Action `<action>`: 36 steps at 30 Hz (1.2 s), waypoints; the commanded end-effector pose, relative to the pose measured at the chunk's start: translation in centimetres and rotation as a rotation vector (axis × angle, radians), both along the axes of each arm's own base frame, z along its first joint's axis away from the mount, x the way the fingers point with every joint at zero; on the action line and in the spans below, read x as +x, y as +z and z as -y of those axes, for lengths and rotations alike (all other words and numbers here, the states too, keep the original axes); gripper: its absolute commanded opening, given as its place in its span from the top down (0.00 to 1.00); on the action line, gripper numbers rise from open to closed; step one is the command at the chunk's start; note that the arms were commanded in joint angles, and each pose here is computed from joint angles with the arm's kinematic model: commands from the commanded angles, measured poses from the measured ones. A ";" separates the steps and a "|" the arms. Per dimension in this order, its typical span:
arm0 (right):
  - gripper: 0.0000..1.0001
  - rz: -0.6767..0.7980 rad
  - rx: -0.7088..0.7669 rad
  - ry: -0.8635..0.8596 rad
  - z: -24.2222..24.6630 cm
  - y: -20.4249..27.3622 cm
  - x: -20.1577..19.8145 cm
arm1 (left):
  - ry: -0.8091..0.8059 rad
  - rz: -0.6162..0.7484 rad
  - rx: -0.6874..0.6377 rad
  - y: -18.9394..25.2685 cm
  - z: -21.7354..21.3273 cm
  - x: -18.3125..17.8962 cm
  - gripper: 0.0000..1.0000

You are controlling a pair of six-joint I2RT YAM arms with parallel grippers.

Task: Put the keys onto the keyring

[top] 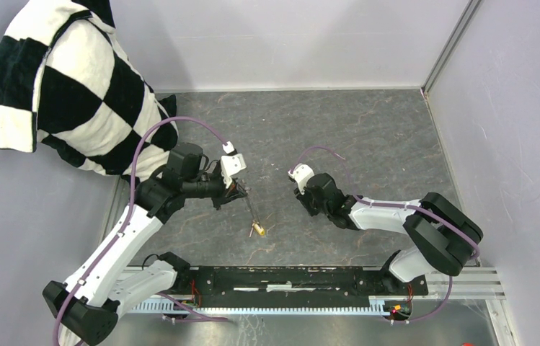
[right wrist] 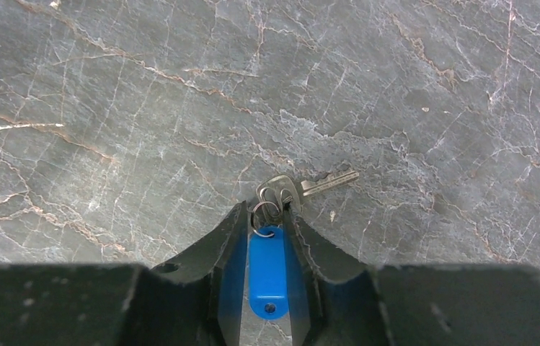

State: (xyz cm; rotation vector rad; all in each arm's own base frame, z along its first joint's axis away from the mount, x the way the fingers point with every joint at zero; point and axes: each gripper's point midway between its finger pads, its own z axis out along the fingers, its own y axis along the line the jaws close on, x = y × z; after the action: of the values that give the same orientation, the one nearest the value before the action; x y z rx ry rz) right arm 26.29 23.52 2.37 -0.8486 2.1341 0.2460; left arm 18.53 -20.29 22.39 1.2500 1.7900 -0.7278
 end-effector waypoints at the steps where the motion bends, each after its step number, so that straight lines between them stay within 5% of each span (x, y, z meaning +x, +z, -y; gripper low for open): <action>1: 0.71 0.045 0.022 0.021 -0.8 1.2 1.0 | 0.017 0.027 -0.046 2.5 0.5 0.4 0.98; 6: 1.00 0.037 0.034 0.038 -1.2 1.2 0.8 | 0.022 0.029 -0.044 2.6 0.4 0.4 0.98; 20: 1.00 -0.066 0.318 0.257 -5.1 4.4 -4.0 | 0.040 0.000 -0.030 2.0 0.1 0.2 0.98; 36: 0.98 -0.221 0.377 0.294 -6.0 3.0 -3.7 | 0.018 -0.014 -0.035 1.6 0.2 -0.3 0.98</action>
State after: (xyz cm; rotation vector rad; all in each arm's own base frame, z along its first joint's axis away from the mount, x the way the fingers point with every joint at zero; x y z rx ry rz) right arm 21.48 27.95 3.96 -0.9143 2.1009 0.8443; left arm 18.64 -20.01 22.84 1.2279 1.8175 -0.7133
